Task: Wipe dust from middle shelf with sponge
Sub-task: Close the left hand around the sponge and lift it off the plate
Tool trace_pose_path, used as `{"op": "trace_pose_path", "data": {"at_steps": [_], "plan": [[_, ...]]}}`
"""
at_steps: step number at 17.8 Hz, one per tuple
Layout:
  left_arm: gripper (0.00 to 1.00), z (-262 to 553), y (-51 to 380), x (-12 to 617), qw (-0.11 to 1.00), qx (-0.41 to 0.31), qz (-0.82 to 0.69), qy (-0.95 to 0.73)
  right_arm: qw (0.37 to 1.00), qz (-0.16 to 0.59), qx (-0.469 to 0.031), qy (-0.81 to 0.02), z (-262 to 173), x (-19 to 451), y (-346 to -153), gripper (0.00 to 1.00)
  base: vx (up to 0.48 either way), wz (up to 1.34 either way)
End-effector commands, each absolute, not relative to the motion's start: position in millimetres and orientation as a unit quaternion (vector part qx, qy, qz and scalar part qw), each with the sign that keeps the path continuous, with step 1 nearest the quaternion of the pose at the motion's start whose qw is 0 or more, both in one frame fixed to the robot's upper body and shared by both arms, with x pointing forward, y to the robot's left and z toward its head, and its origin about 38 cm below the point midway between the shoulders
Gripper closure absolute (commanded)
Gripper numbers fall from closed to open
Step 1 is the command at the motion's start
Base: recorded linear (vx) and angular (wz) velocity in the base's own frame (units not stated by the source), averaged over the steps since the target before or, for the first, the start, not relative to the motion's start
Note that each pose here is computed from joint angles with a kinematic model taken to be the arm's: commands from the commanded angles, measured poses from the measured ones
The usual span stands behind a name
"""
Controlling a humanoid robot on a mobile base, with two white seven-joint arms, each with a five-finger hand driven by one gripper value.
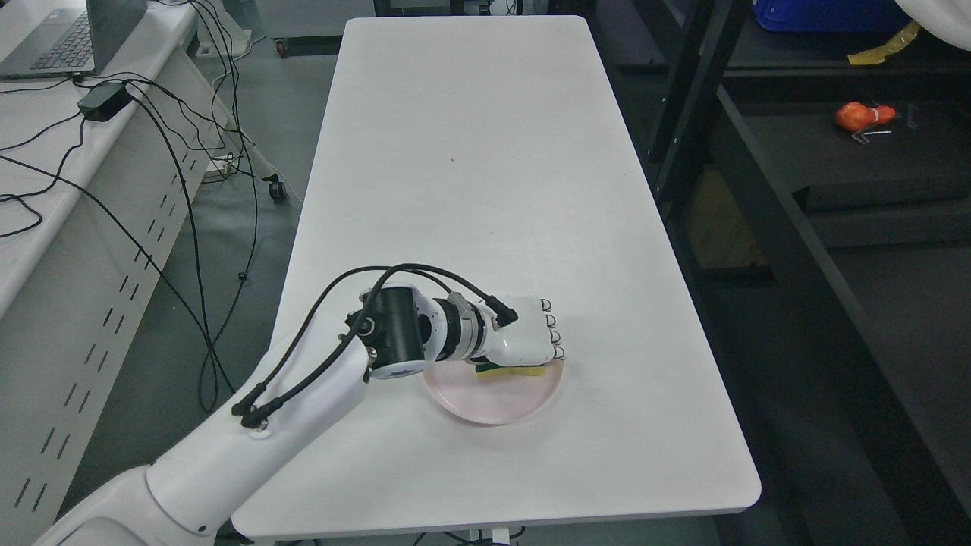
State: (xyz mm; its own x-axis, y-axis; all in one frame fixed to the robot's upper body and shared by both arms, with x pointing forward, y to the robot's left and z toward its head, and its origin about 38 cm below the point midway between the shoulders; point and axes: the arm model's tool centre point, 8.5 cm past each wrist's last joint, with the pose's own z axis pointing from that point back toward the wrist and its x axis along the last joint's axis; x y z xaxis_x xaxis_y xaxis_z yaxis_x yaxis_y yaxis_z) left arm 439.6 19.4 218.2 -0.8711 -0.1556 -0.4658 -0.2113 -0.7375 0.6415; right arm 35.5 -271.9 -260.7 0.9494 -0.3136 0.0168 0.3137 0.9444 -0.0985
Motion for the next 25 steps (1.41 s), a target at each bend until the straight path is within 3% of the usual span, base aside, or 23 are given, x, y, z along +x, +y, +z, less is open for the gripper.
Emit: {"op": "trace_pose_path", "data": {"at_steps": [1,10,13,17,20,25], "plan": [[0.22,207,10,431,0.019,-0.24,0.9,0.363,0.985,-0.16,-0.059,-0.01,-260,41,-284.4,0.0,0.0,0.0],[0.58,249,47,455,-0.102,-0.25,0.836,0.478,0.985,-0.16,-0.059,-0.01,-260,41,-284.4,0.0,0.0,0.0],[0.79,256,75,457,-0.184,-0.179,0.765,0.591,0.985,-0.16,-0.059,-0.01,-260,41,-284.4,0.0,0.0,0.0],[0.98,283,121,462,-0.237,-0.13,0.653,0.707,0.986,-0.159,-0.059,-0.01,-260,41,-284.4,0.0,0.0,0.0],[1.0,311,173,467,-0.269,-0.126,0.558,0.775,0.985,-0.16,-0.059,-0.01,-260,41,-284.4,0.0,0.0,0.0],[1.0,331,218,467,-0.316,0.026,0.252,0.914,0.986,-0.159,-0.059,-0.01,-260,41,-284.4,0.0,0.0,0.0]]}}
